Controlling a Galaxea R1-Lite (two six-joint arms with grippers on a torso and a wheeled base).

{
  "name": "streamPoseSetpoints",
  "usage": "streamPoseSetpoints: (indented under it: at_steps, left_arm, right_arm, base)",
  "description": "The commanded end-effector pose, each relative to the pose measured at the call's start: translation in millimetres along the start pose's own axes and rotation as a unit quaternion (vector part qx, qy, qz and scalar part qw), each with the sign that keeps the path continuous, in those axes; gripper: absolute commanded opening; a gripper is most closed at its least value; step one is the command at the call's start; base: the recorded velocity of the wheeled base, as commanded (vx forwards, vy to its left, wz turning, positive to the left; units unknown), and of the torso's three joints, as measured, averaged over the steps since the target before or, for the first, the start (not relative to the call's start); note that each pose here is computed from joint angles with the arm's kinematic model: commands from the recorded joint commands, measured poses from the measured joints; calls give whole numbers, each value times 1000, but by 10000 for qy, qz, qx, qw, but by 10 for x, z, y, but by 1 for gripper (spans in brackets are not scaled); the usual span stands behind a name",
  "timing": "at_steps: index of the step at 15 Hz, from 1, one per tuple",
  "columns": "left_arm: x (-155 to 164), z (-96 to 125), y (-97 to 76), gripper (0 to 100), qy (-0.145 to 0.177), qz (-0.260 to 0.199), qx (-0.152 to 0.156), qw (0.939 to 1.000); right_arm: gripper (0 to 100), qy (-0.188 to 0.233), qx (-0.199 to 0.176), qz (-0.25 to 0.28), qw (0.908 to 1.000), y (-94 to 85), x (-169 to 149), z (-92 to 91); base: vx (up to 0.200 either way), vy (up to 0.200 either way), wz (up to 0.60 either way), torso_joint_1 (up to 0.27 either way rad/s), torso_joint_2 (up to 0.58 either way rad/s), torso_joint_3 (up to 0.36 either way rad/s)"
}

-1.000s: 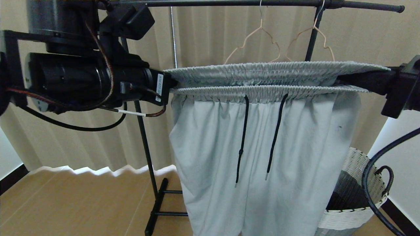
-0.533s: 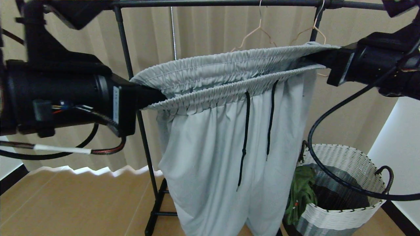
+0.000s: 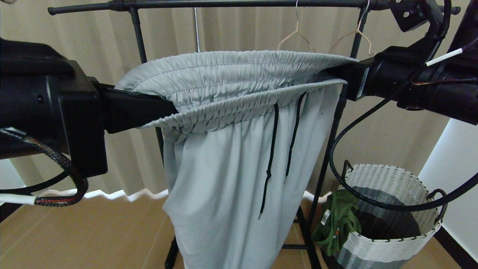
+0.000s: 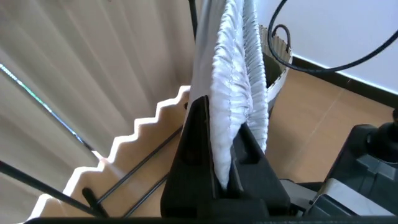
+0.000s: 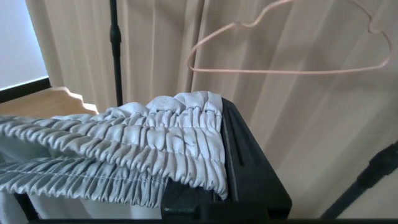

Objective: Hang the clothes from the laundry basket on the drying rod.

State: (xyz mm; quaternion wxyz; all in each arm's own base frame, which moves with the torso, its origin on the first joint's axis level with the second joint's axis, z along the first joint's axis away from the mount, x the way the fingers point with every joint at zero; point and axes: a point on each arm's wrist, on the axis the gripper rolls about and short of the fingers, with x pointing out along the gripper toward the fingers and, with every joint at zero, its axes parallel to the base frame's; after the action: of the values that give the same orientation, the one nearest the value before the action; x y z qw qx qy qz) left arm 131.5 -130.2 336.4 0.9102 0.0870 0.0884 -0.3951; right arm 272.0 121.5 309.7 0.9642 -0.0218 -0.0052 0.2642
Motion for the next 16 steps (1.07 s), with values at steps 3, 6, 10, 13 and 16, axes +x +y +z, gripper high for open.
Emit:
streamPoseSetpoints:
  at_steps: [3,6,10,13,16]
  left_arm:
    - [140,69,196,0,10,446,-72,9990]
    - [407,229,502,0,-41,978,-125,9951]
    - [669,105,682,0,233,1188,-140,9925]
    - [729,-4,568,0,301,1016,-93,9943]
    - [723,26,413,0,201,730,-22,9971]
  right_arm:
    - [0,-34,-10,-245,9997,14,-232,102]
    - [0,4,-6,-258,9997,50,-585,258]
    - [0,118,5,-230,9997,94,-886,202]
    - [0,274,20,-146,9995,122,-878,90]
    - [0,361,26,164,9992,245,-786,47]
  base:
    - [0,0,0,0,0,0]
    - [0,0,0,0,0,0]
    - [0,0,0,0,0,0]
    - [0,0,0,0,0,0]
    - [0,0,0,0,0,0]
